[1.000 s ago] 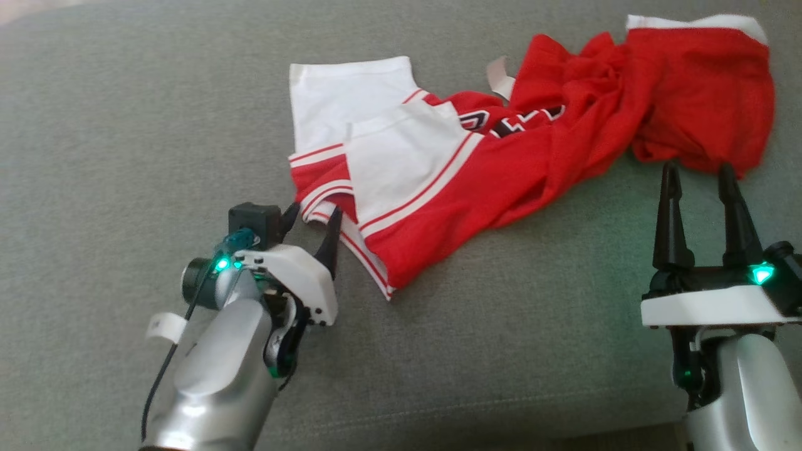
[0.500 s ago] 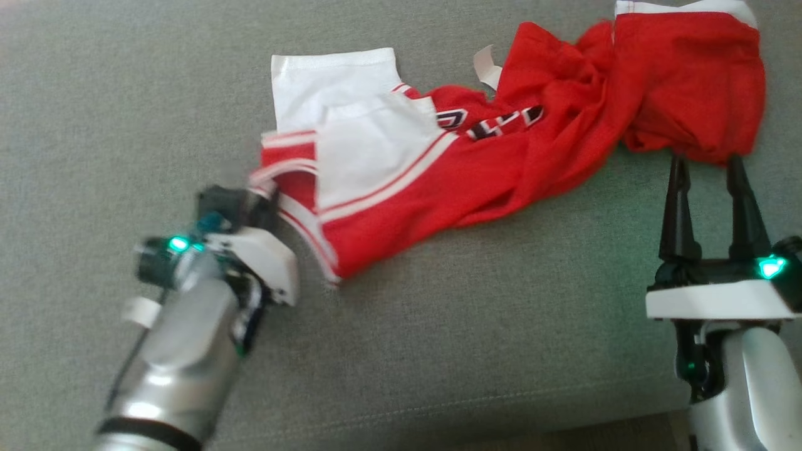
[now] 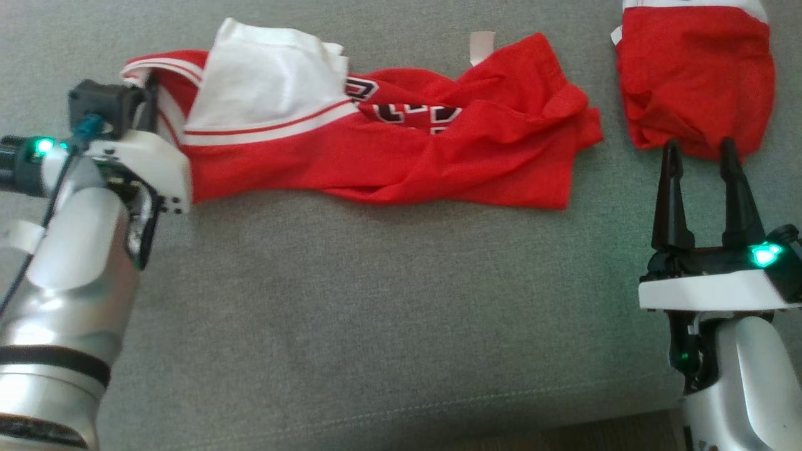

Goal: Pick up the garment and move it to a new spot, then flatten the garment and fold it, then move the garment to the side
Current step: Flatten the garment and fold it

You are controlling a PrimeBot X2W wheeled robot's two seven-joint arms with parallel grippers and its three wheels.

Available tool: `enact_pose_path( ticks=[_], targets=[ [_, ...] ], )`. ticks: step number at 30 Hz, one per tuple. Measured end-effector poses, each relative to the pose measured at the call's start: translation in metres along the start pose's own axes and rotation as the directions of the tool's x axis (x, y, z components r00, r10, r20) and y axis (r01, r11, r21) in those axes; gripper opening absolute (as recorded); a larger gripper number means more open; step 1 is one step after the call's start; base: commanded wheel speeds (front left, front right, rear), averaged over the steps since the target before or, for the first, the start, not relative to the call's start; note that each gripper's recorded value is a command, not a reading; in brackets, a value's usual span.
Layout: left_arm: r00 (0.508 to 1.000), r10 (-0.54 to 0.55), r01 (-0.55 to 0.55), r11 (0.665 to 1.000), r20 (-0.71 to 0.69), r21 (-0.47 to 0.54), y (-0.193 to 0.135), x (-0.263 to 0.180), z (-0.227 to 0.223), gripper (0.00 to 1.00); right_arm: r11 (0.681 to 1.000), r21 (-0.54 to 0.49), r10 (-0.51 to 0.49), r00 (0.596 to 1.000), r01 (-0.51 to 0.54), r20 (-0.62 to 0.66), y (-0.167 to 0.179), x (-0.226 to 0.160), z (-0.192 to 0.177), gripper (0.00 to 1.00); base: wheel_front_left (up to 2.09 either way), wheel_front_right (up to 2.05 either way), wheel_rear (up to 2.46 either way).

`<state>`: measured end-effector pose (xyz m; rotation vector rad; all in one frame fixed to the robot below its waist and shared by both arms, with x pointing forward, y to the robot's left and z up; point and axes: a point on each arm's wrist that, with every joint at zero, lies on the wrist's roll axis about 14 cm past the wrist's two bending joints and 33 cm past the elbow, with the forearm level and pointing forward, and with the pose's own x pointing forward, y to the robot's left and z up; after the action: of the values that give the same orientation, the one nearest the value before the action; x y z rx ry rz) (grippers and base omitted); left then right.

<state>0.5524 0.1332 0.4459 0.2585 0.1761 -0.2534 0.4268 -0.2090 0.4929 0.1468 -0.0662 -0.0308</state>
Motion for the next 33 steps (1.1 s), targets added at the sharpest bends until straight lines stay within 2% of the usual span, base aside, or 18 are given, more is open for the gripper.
enact_pose_path(
  ticks=[5,6,7,13,21,27,33],
  targets=[
    [0.999,0.019,-0.018,1.000,-0.037,0.022,0.009,-0.001,-0.011,0.00,1.000,0.001,0.004,1.000,-0.004,-0.008,0.001,-0.001,-0.002,1.00,0.00,0.00,0.00],
    [0.999,0.018,-0.017,1.000,-0.043,0.020,0.008,-0.002,-0.013,0.40,1.000,0.001,0.006,1.000,-0.006,-0.008,0.002,-0.001,-0.002,1.00,0.00,0.00,0.00],
    [0.999,0.018,-0.018,1.000,-0.049,0.018,0.008,-0.003,-0.015,1.00,1.000,0.001,0.006,1.000,-0.006,-0.007,0.002,-0.001,-0.002,1.00,0.00,0.00,0.00],
    [0.998,0.051,-0.054,0.997,-0.046,-0.061,0.004,-0.013,-0.014,1.00,1.000,0.005,0.014,1.000,-0.014,0.001,0.005,0.000,0.001,1.00,0.00,0.00,0.00],
    [0.989,0.118,-0.102,0.979,0.084,-0.178,0.007,-0.038,0.019,1.00,0.998,0.014,0.056,0.998,-0.056,0.025,0.021,0.004,0.009,1.00,0.00,0.00,0.00],
    [0.961,0.192,-0.130,0.949,0.200,-0.288,0.011,-0.076,0.047,1.00,0.994,0.026,0.104,0.993,-0.105,0.049,0.039,0.007,0.017,1.00,0.00,0.00,0.00],
    [0.948,0.235,-0.140,0.914,0.215,-0.381,0.000,-0.116,0.043,1.00,0.989,0.037,0.142,0.989,-0.143,0.037,0.054,0.003,0.013,1.00,0.00,0.00,0.00]
  ],
)
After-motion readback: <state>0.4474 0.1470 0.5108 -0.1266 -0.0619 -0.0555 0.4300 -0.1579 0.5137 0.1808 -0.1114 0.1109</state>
